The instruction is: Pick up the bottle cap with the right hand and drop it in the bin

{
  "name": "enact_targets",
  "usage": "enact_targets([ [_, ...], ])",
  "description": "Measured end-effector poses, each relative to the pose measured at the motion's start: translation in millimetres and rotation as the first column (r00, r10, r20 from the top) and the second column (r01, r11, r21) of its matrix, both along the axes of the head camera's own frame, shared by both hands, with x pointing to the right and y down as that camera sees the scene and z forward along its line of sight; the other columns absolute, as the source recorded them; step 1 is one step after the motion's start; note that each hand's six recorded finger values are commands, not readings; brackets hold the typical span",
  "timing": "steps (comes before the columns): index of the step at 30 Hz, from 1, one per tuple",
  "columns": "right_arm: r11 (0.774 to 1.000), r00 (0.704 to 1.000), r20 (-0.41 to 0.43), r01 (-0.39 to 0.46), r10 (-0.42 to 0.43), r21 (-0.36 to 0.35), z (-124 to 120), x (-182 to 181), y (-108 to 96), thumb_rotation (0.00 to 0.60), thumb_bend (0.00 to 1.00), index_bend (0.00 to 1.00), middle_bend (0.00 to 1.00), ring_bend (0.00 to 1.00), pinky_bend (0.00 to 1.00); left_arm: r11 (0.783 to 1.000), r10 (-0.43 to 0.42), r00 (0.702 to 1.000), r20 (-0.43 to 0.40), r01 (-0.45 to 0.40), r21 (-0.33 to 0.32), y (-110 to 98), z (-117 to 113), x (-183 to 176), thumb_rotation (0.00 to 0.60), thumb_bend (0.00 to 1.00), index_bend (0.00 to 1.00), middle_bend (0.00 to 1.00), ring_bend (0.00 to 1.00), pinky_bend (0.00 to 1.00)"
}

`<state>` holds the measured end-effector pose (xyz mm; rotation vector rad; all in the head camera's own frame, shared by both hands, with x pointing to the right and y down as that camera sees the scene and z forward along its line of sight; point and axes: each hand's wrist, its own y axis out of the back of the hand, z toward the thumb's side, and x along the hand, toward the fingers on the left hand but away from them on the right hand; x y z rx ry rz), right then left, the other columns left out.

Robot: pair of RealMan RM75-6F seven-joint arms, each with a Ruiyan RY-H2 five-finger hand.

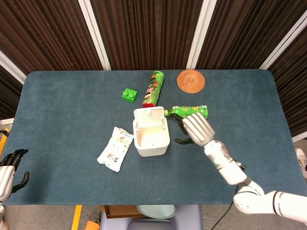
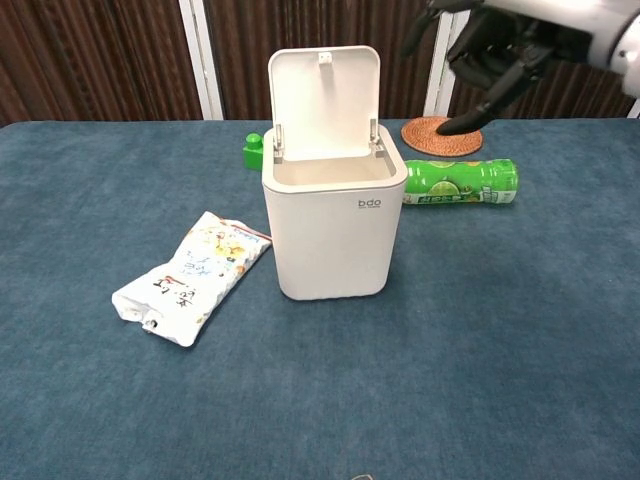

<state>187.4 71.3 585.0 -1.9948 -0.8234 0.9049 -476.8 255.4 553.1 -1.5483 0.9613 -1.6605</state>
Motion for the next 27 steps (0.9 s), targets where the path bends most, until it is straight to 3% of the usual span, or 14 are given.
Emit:
enact_targets([
  [4,0.995,1.000,-0.003,-0.008,0.009,0.095,-25,38,18,0.600,0.09,0.49,0.92,0.88,1.00,1.000,0.000,1.000,0.004,0.000,0.001,0,0,0,0.600,0.46,0.16,0.15,0.19,0.40],
  [8,0.985,0.997,-0.051,-0.041,0.050,0.166,-47,89,47,0.600,0.09,0.51,0.88,0.79,0.98,1.000,-0.005,1.000,0.004,0.004,0.014,-1,-3,-1,0.600,0.46,0.16,0.15,0.19,0.40],
  [10,0.977,0.991,-0.088,-0.087,0.106,0.195,-55,119,64,0.600,0.09,0.51,0.79,0.71,0.91,1.000,-0.007,1.000,0.004,0.007,0.017,-2,-3,-1,0.600,0.46,0.16,0.15,0.19,0.40],
  [14,0.953,0.959,-0.179,-0.171,0.219,0.249,-60,171,93,0.600,0.09,0.49,0.56,0.48,0.66,1.000,-0.010,1.000,0.006,0.010,0.018,-2,-3,-3,0.600,0.46,0.16,0.15,0.19,0.40],
  [18,0.935,0.921,-0.250,-0.230,0.299,0.270,-51,204,111,0.600,0.09,0.42,0.38,0.25,0.38,1.000,-0.009,1.000,0.005,0.009,0.025,-2,-4,-3,0.600,0.46,0.16,0.15,0.19,0.40],
  [21,0.926,0.896,-0.288,-0.263,0.339,0.271,-40,222,118,0.600,0.09,0.35,0.28,0.14,0.22,1.000,-0.007,1.000,0.007,0.007,0.028,-3,-4,-3,0.600,0.46,0.16,0.15,0.19,0.40],
  [24,0.923,0.875,-0.321,-0.291,0.364,0.254,-28,234,124,0.600,0.09,0.28,0.21,0.08,0.17,1.000,-0.002,1.000,0.009,0.002,0.025,-3,-2,-2,0.600,0.46,0.16,0.15,0.19,0.40],
  [27,0.933,0.866,-0.356,-0.293,0.352,0.210,-17,236,128,0.600,0.09,0.21,0.16,0.04,0.16,1.000,0.003,1.000,0.012,-0.003,0.017,-3,0,-2,0.600,0.46,0.16,0.15,0.19,0.40],
])
